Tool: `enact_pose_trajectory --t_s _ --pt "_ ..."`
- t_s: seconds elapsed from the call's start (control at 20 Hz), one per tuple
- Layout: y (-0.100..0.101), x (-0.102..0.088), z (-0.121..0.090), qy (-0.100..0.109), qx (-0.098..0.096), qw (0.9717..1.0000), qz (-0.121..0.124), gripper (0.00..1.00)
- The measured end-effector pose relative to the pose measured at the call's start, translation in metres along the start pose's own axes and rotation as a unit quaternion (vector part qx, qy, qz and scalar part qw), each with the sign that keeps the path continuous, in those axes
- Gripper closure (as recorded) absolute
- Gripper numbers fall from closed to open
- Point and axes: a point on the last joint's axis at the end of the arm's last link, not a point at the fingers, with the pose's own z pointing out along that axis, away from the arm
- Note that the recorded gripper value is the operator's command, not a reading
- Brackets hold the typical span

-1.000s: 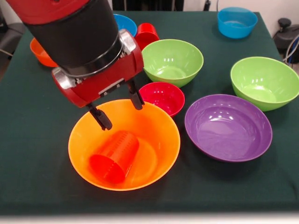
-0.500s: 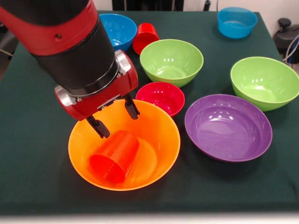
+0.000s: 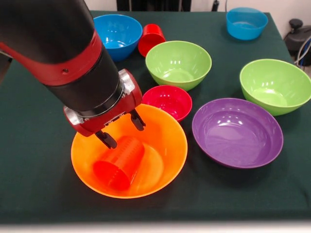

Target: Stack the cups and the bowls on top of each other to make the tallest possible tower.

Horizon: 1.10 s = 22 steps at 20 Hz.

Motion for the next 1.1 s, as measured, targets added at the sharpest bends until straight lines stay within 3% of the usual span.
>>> enact_pose_trajectory --t_s 0.35,0.7,1.1 --pt "-0.014 0.006 0.004 0.005 -0.014 0.9997 0.02 0.0" --pt "-0.044 0.011 -0.02 -0.006 -0.027 0.9984 0.05 0.0" --pt "-0.07 0.01 -0.043 -0.025 -0.03 0.9977 0.056 0.0"
